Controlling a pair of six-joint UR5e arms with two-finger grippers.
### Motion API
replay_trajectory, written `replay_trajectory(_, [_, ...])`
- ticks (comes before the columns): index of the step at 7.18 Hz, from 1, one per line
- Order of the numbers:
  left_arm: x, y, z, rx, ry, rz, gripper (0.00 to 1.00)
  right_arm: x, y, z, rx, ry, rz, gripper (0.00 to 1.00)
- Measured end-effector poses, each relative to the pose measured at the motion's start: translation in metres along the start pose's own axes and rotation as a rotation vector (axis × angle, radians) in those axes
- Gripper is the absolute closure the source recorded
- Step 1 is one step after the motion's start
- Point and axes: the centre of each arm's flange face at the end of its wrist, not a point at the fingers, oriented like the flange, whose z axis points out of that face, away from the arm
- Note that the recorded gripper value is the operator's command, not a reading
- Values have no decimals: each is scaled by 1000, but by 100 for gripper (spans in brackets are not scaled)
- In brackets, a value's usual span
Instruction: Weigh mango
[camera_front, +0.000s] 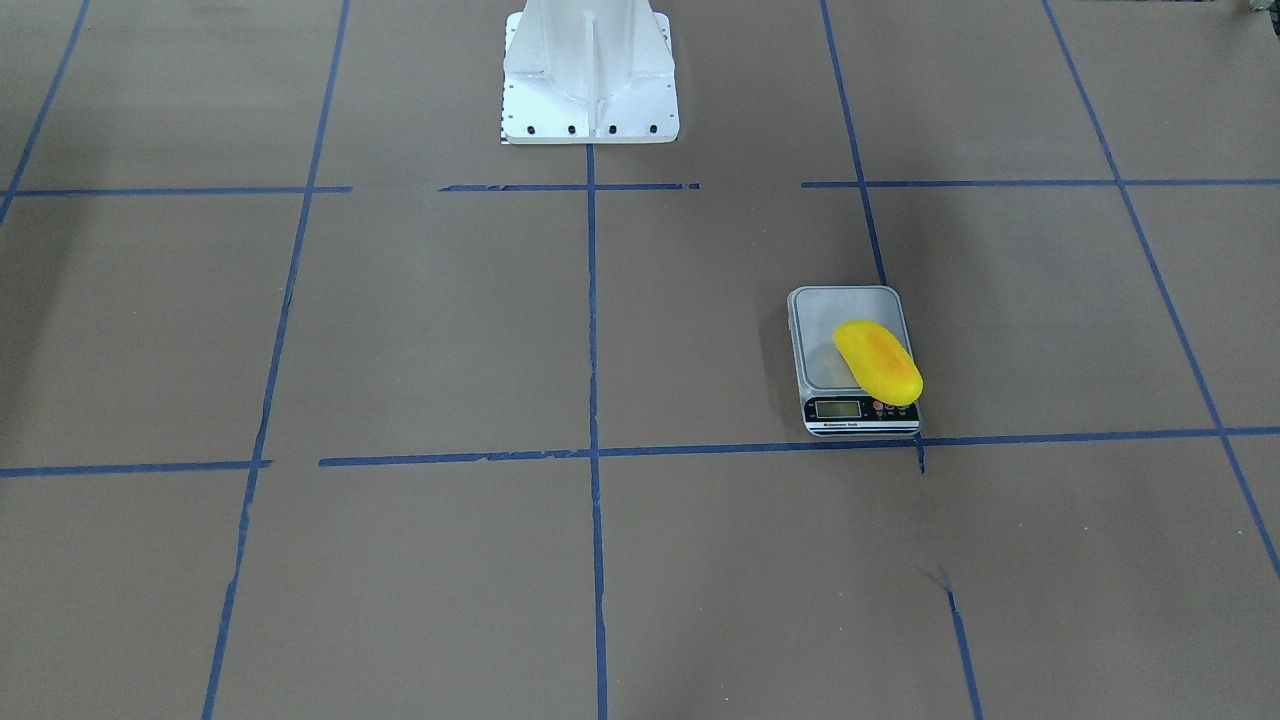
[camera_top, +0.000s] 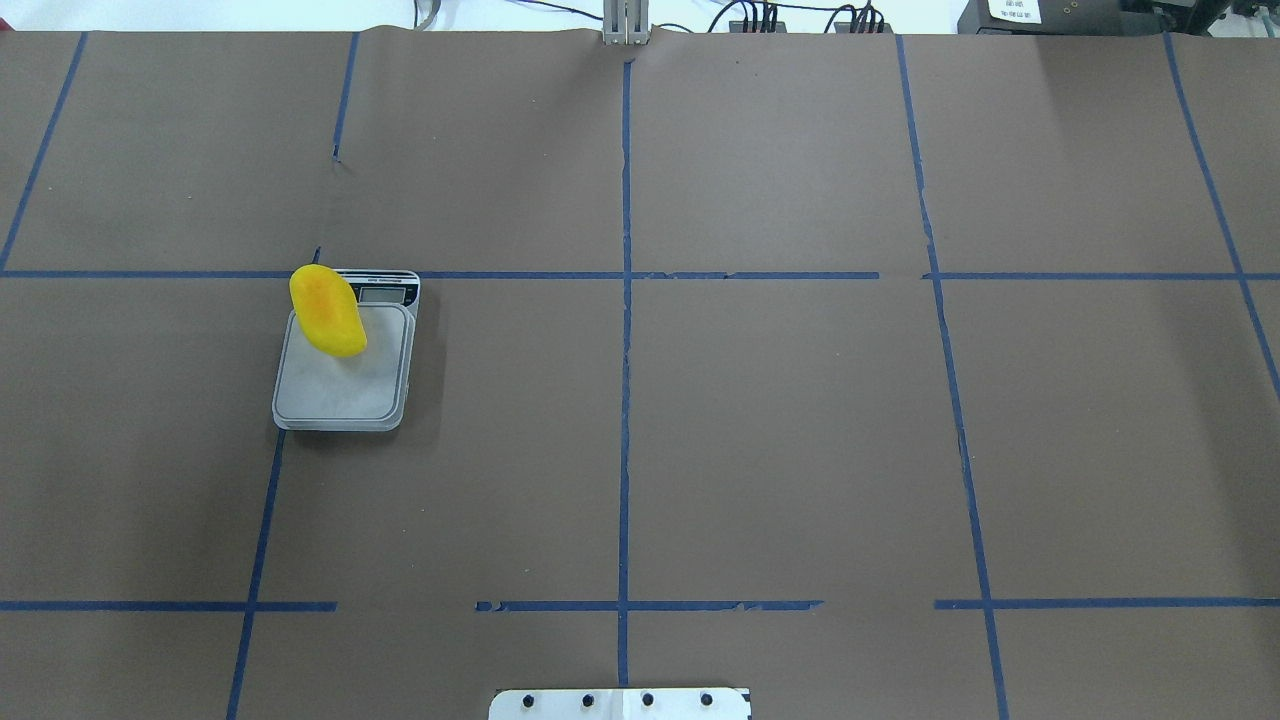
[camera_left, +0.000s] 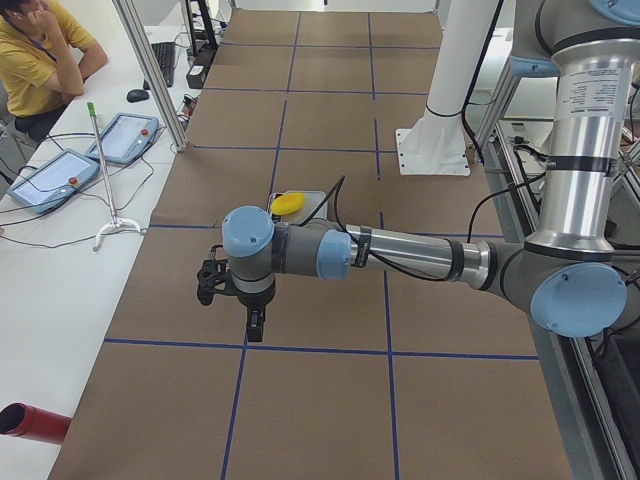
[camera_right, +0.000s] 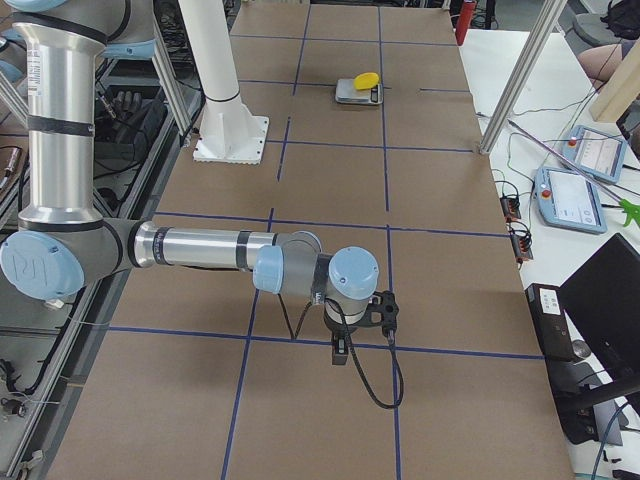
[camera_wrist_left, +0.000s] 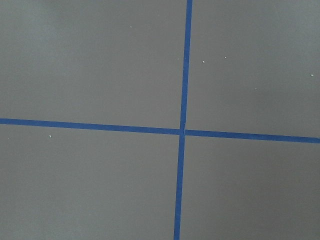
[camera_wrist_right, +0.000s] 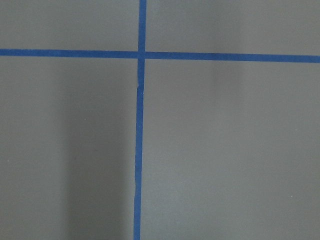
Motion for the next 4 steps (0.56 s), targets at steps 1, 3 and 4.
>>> replay_trajectory(1, [0, 0, 0, 0, 1, 1, 0, 0, 0, 0, 0, 0, 0, 0])
replay_trajectory(3, [5, -2, -5, 9, 1, 9, 0, 0, 0, 0, 0, 0, 0, 0])
replay_trajectory(4, [10, -7, -10, 19, 3, 19, 0, 0, 0, 0, 0, 0, 0, 0])
